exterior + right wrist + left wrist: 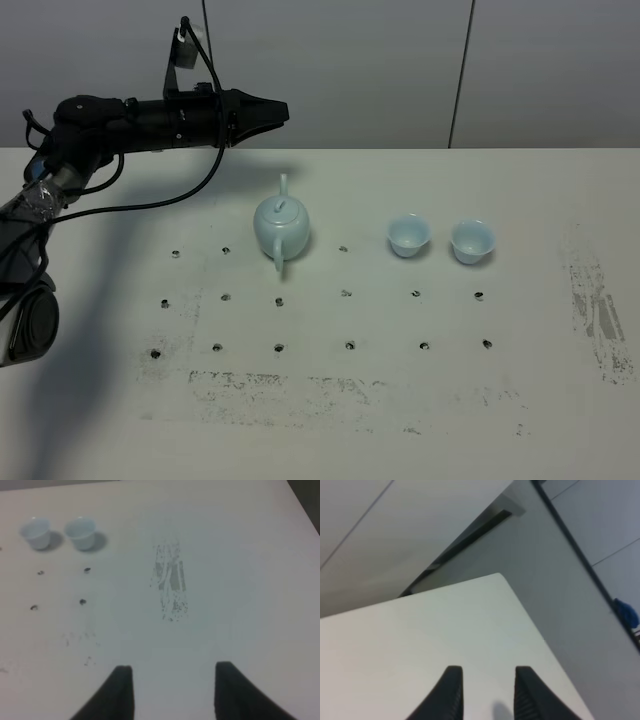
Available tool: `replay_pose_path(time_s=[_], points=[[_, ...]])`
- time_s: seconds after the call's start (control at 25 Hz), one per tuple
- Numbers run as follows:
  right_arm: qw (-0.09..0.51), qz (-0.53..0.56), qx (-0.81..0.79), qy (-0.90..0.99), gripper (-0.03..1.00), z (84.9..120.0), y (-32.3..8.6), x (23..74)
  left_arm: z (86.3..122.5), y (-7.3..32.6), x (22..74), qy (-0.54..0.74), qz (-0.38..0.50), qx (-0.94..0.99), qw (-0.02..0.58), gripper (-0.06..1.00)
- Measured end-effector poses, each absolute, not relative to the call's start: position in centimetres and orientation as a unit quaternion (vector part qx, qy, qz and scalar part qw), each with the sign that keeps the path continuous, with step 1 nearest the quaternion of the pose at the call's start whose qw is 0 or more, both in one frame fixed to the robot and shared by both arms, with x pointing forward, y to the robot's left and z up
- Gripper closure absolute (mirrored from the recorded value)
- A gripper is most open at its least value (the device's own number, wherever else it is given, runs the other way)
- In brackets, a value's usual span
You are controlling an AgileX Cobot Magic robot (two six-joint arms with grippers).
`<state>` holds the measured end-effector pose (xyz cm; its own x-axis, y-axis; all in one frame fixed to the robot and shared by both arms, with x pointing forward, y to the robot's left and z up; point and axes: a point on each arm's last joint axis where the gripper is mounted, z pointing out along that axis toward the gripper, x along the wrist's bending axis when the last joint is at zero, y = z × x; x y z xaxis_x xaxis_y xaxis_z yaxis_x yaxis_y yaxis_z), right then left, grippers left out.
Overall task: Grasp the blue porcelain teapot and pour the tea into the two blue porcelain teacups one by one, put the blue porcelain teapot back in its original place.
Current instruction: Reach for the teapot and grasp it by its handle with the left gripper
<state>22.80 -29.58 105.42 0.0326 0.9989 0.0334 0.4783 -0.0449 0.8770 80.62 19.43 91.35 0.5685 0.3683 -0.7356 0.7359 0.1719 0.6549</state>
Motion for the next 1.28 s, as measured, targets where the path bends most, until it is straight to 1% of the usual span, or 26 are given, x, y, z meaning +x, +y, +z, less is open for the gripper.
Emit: replay_pose_path(time_s=[0.08,0.2,0.36,0.48,0.56,0.64,0.68,0.72,0.8,0.88,1.04,1.16,1.28], points=[[0.357,0.365,0.624,0.592,0.58,105.4,-29.6,22.8,92.0,19.7,80.8,0.459,-0.12,0.64,0.604,0.63],[0.357,0.365,0.624,0.592,0.58,105.4,-29.6,22.8,93.0,20.8,81.2,0.499,-0.039,0.684,0.531,0.63],[0.357,0.365,0.624,0.592,0.58,105.4,-29.6,22.8,94.1,23.4,81.5,0.563,0.082,0.721,0.396,0.63],[0.357,0.365,0.624,0.592,0.58,105.4,-29.6,22.8,94.4,25.9,81.2,0.596,0.166,0.738,0.269,0.63],[0.357,0.365,0.624,0.592,0.58,105.4,-29.6,22.8,94.6,27.1,80.6,0.607,0.189,0.747,0.196,0.63],[0.357,0.365,0.624,0.592,0.58,105.4,-29.6,22.8,95.0,27.4,80.0,0.601,0.194,0.761,0.148,0.63],[0.357,0.365,0.624,0.592,0.58,105.4,-29.6,22.8,95.3,27.3,79.7,0.593,0.186,0.772,0.136,0.63],[0.357,0.365,0.623,0.592,0.58,105.4,-29.6,22.8,95.9,27.0,79.4,0.585,0.178,0.78,0.136,0.63],[0.357,0.365,0.623,0.592,0.58,105.4,-29.6,22.8,97.5,26.4,79.0,0.579,0.163,0.783,0.16,0.64],[0.357,0.365,0.623,0.592,0.58,105.4,-29.6,22.8,99.8,26.2,78.5,0.57,0.171,0.784,0.178,0.67],[0.357,0.365,0.623,0.592,0.58,105.4,-29.6,22.8,103.6,26.4,77.3,0.564,0.187,0.783,0.183,0.73],[0.357,0.365,0.623,0.592,0.59,105.4,-29.6,22.8,104.5,26.2,76.7,0.561,0.183,0.787,0.18,0.77],[0.357,0.365,0.624,0.592,0.59,105.4,-29.6,22.8,104.0,25.7,76.2,0.559,0.167,0.794,0.168,0.79]])
